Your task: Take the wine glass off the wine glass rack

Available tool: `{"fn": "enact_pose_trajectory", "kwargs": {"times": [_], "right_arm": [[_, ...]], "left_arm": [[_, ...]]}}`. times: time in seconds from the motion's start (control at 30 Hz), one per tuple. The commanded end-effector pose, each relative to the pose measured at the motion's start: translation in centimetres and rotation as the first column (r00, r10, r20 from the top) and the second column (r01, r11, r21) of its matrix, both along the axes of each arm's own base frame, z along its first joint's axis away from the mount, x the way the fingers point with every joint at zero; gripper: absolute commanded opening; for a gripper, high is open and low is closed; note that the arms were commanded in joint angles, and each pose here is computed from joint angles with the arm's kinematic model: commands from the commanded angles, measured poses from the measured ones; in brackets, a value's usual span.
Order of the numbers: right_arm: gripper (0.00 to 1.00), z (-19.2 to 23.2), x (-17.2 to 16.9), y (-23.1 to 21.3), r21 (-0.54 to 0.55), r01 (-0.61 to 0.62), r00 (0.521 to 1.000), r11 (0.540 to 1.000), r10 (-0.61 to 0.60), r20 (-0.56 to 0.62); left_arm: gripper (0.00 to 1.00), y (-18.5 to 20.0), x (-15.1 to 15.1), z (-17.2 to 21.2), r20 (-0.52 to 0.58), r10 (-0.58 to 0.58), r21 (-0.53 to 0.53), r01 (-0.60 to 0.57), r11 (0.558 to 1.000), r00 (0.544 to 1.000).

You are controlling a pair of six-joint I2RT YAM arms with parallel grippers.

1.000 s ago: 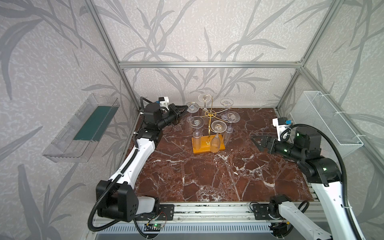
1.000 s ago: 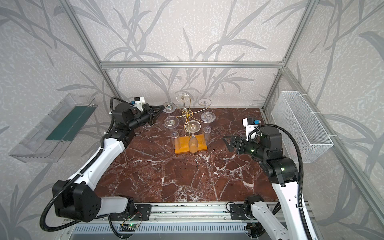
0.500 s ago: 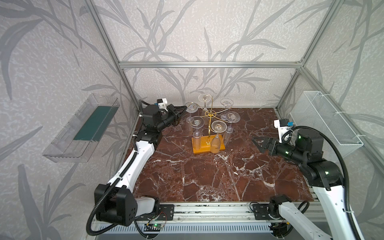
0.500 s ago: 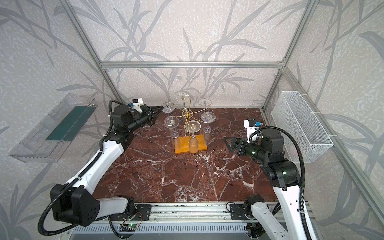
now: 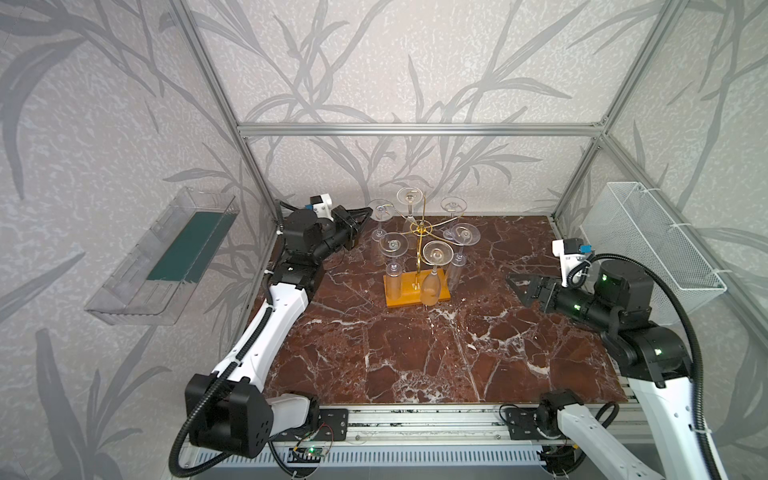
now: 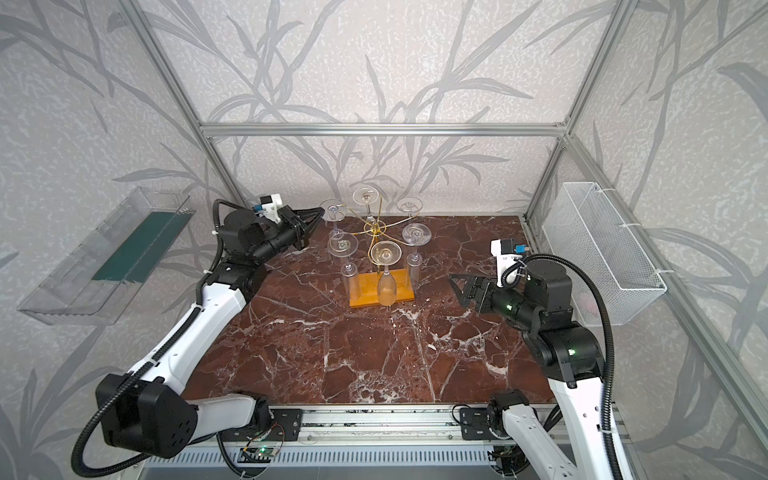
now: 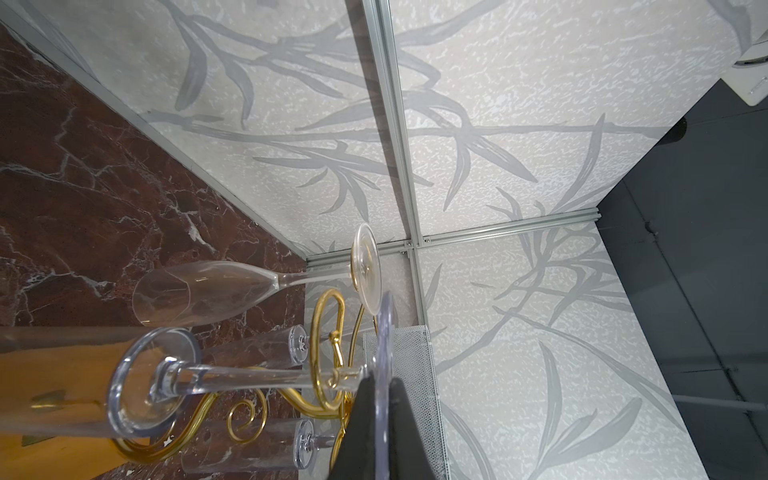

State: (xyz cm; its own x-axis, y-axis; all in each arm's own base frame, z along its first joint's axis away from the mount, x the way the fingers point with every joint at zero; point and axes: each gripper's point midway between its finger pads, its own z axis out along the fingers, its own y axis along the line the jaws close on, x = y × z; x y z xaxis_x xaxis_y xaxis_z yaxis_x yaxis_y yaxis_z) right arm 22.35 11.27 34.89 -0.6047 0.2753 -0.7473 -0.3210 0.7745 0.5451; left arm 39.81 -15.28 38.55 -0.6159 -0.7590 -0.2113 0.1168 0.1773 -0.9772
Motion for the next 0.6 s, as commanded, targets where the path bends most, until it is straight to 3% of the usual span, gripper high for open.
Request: {"fn": "enact_pose_trajectory", "kwargs": {"times": [0.0, 0.57], "right_arm": [[0.89, 0.8, -0.2, 0.2, 0.013, -0.012, 0.999, 1.0, 0.011, 0.031], [0.89, 0.6, 0.4, 0.4, 0.023, -0.011, 1.0, 1.0, 0.01, 0.027]], "left_arm": [[0.0, 0.1, -0.7, 4.1, 0.106, 0.005, -0.008, -0.004, 1.0, 0.994], [0.0, -1.1, 1.9, 4.3, 0.103, -0.038, -0.009, 0.039, 0.999, 0.994]]}}
